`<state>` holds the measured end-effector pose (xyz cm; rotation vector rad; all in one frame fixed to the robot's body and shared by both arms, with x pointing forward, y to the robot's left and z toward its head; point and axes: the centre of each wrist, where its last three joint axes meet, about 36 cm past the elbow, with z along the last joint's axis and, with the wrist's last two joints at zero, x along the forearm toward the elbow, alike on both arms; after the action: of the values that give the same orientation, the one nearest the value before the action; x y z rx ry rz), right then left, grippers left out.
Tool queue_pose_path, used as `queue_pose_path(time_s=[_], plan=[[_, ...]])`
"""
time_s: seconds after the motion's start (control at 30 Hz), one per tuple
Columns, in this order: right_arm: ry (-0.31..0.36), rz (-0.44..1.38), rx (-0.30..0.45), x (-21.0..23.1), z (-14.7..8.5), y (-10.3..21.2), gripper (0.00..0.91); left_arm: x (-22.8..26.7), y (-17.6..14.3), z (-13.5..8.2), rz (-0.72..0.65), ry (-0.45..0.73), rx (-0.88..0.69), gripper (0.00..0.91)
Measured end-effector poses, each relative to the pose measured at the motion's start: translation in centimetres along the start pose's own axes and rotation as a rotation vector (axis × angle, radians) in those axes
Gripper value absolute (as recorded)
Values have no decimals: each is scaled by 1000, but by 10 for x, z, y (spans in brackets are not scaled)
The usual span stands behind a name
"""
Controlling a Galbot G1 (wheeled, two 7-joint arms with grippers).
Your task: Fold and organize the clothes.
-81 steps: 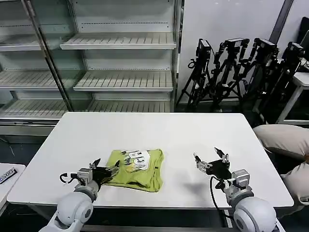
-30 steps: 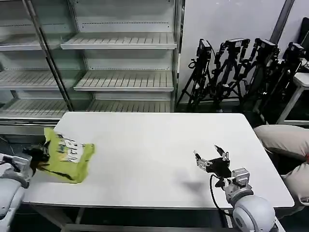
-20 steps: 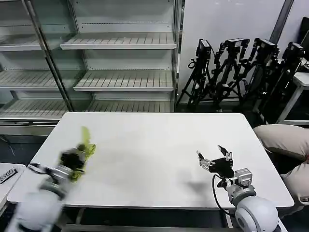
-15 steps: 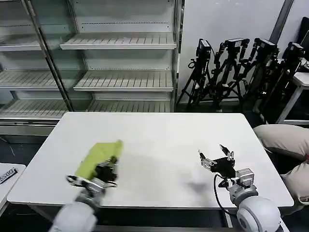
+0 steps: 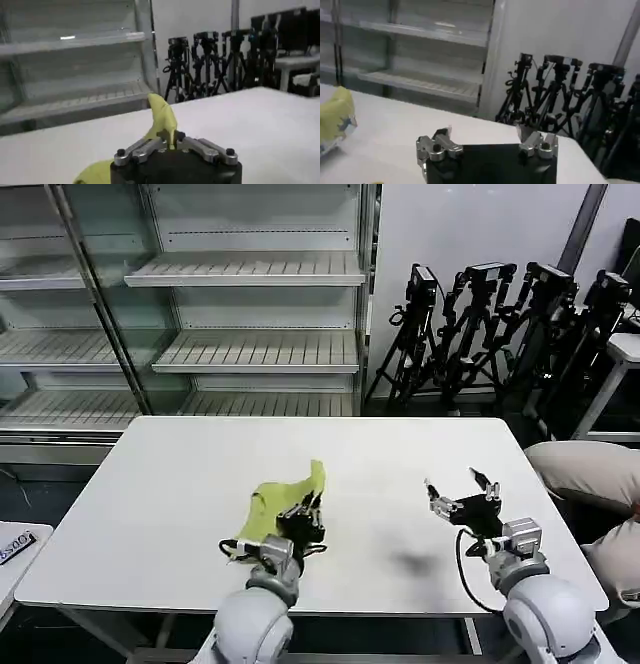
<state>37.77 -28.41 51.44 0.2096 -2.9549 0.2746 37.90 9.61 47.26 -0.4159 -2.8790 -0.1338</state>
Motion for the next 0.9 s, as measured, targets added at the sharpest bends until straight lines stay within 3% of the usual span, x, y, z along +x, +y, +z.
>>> queue_pose_path(time_s=[0.17, 0.3, 0.4, 0.7, 0.9], plan=[[-11, 27, 0, -9, -5, -12, 907, -8, -4, -16, 28, -23, 89, 907], [-14, 35, -6, -16, -5, -15, 907, -18, 14, -27, 7, -45, 121, 907], [-18, 39, -10, -20, -4, -16, 907, -27, 42, -26, -33, -54, 104, 907], [-17, 50, -22, -36, 5, -11, 907, -37, 181, 14, -170, -109, -107, 907], [-30, 37, -9, -45, 16, -4, 907, -29, 228, 24, -182, -122, -184, 907]])
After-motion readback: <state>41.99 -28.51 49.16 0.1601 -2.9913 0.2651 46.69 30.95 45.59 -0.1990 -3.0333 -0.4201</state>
